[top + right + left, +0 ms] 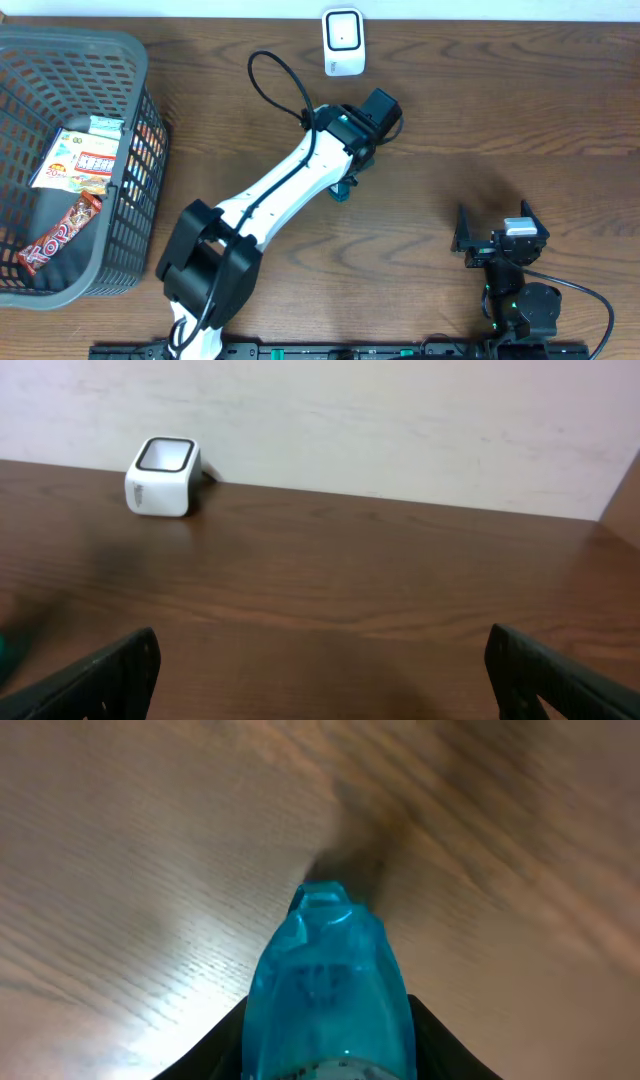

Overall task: Scan the item barcode
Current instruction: 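Carry the blue bottle to the table centre and set it down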

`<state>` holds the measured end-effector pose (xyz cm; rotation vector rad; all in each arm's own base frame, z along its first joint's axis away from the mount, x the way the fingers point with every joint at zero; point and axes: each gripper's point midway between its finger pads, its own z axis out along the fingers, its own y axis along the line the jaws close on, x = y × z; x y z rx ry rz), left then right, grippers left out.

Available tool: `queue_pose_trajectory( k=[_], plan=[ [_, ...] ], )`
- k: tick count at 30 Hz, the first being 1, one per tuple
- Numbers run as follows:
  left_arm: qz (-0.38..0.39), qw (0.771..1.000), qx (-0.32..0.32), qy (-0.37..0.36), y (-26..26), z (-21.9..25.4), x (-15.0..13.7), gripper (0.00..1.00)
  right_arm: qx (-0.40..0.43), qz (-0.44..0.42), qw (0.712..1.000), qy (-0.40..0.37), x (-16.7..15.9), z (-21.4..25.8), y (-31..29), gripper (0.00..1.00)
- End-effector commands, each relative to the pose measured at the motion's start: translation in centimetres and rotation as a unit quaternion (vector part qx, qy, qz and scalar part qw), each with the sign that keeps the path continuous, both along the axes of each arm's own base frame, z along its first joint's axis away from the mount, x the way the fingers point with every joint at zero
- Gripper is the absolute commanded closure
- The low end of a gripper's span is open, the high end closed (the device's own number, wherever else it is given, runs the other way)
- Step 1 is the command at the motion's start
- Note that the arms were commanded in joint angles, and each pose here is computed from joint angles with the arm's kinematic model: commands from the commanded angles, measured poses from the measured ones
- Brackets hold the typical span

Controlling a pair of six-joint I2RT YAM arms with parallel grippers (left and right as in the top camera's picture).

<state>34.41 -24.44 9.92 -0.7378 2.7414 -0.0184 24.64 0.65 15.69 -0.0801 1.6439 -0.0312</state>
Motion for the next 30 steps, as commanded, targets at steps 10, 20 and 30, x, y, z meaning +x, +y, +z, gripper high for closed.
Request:
queue_pose_trajectory(
  k=[10, 20, 30],
  plan=[
    [0.103, 0.994, -0.016, -0.022, 0.2, 0.1, 0.9, 0.29, 0.001, 0.0, 1.0, 0.0, 0.0, 0.0, 0.0, 0.01],
    [0.071, 0.995, -0.044, -0.058, 0.1, 4.4, 1.1, 0.14, 0.001, -0.001, 1.0, 0.0, 0.0, 0.0, 0.0, 0.01],
    [-0.054, 0.985, -0.064, -0.152, 2.3, 16.0, -0.6, 0.0, 0.001, 0.0, 1.0, 0.0, 0.0, 0.0, 0.0, 0.01]
  ],
)
